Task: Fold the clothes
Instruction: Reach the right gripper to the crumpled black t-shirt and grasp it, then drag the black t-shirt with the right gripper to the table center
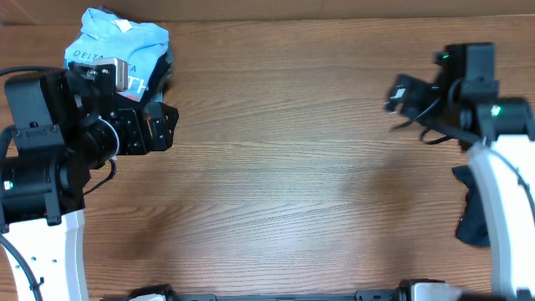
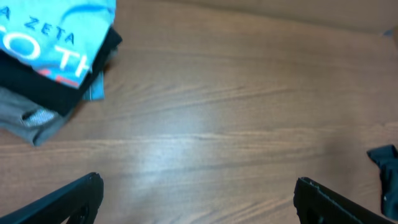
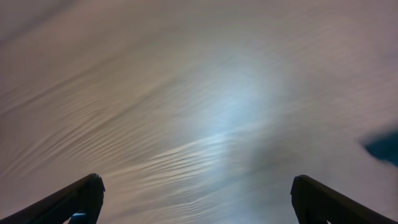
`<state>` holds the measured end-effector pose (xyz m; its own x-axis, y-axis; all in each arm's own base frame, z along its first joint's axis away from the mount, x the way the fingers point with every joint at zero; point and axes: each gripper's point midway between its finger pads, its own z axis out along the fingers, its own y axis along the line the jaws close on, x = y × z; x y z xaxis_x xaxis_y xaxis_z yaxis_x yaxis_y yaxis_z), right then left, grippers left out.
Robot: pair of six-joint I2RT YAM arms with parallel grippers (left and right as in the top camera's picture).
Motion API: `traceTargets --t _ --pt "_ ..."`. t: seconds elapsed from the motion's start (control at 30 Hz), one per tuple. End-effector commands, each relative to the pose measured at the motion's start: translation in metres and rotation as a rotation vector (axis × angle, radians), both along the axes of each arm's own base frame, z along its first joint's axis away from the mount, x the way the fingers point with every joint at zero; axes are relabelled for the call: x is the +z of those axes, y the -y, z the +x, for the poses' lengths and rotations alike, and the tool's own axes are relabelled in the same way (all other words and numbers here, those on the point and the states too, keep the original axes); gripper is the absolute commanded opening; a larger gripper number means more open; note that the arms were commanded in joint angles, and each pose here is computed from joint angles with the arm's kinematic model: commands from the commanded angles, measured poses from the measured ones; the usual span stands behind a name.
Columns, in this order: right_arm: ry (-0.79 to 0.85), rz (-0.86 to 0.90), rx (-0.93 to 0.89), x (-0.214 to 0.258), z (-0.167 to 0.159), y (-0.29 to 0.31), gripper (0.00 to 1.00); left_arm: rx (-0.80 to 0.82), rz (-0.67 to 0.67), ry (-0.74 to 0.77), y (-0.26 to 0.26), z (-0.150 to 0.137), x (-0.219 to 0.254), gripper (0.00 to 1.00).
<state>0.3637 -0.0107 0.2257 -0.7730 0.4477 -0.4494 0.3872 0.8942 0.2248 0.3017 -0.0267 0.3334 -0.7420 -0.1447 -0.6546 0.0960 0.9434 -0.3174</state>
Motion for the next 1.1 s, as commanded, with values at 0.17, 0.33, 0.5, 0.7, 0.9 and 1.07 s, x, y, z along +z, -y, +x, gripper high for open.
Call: traceTargets --t 0.17,0.33,0.5,0.7,0.9,1.07 --pt "-0.225 0.043 -0.408 -0.086 0.003 0.119 0.84 -0.024 0.01 -0.01 0.004 -0.008 0.005 1.0" --pt "-0.363 0.078 -0.54 -0.141 -0.007 0.15 0.75 -0.043 -0.014 -0.028 0.009 -0.012 0.003 1.0" --pt "-0.461 0.088 -0.659 -0.18 -0.024 0.176 0.69 -0.042 -0.016 -0.042 0.009 -0.015 0.001 1.0" --pt "-0.557 0.108 -0.705 -0.211 -0.045 0.188 0.69 -0.043 -0.016 -0.041 0.009 -0.015 0.001 1.0" --pt "-0.559 0.134 -0.706 -0.235 -0.051 0.183 0.49 -0.04 -0.012 -0.042 0.008 -0.014 0.001 1.0" --pt "-0.495 0.213 -0.659 -0.246 -0.035 0.167 0.04 -0.04 -0.012 -0.042 0.008 -0.014 0.001 1.0"
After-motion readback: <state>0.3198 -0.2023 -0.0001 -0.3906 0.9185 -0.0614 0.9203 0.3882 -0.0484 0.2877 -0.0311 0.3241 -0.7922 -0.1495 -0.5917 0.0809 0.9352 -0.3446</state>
